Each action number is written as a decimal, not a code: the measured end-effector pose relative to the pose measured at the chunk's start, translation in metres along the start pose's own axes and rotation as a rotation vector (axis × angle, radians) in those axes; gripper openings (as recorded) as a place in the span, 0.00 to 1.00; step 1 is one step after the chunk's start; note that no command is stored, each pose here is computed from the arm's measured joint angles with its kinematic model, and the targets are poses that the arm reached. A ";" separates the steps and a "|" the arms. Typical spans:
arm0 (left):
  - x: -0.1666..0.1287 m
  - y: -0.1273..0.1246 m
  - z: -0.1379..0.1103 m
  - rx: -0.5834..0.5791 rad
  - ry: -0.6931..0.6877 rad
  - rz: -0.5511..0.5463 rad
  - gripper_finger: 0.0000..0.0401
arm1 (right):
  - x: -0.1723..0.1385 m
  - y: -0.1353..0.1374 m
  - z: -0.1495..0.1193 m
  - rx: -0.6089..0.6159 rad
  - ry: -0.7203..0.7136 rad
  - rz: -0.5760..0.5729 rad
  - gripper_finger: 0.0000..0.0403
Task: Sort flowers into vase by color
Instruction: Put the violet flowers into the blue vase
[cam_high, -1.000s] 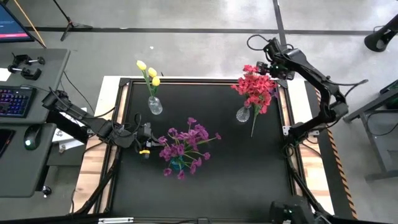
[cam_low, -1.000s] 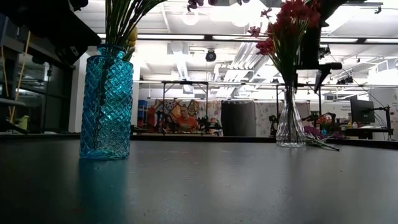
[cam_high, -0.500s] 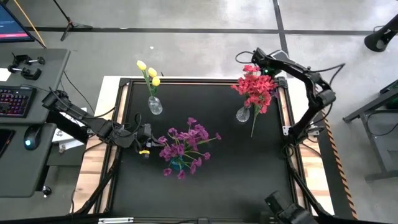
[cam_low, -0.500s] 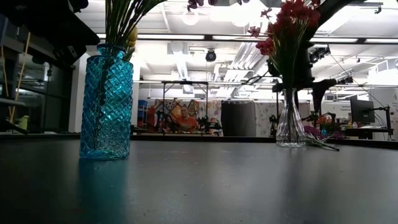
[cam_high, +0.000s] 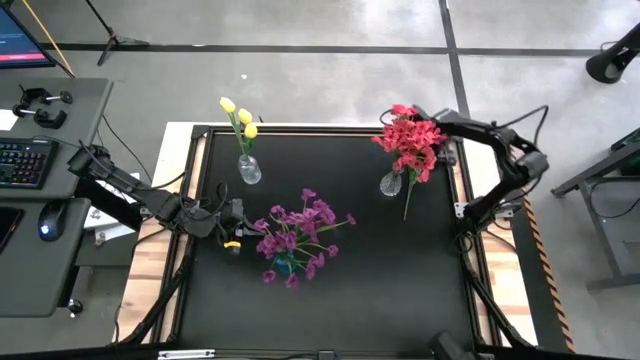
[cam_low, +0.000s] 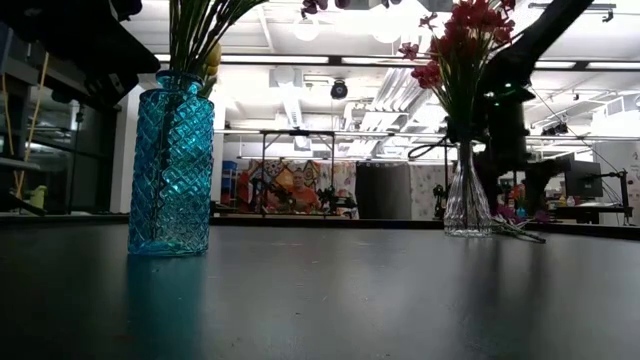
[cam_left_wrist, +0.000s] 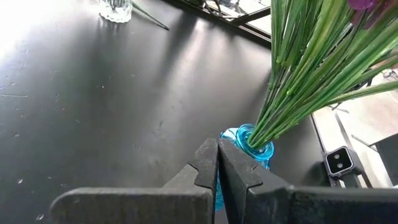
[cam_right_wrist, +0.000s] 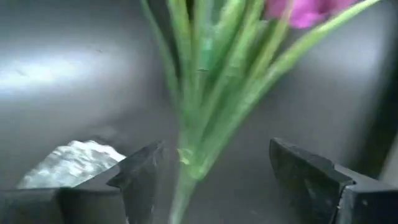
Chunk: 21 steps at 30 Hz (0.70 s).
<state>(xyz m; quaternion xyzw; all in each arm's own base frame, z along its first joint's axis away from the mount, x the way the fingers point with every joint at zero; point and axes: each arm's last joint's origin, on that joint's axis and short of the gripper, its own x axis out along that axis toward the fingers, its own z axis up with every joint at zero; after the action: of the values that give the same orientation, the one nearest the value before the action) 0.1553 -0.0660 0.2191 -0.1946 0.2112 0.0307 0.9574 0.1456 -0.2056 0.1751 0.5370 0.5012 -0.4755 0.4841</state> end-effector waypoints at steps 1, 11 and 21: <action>0.000 0.000 0.000 -0.001 0.000 -0.001 0.00 | 0.003 0.000 -0.003 0.019 -0.026 0.027 0.68; 0.000 0.000 0.000 -0.023 0.001 -0.001 0.00 | 0.027 -0.002 -0.023 0.092 -0.110 0.033 0.68; 0.000 0.000 0.000 -0.026 0.001 -0.001 0.00 | 0.033 0.008 -0.029 0.125 -0.226 -0.006 0.68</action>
<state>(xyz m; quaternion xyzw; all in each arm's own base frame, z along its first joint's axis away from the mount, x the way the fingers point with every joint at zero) 0.1553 -0.0661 0.2192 -0.2071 0.2112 0.0327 0.9547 0.1554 -0.1746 0.1447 0.5076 0.4146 -0.5648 0.5014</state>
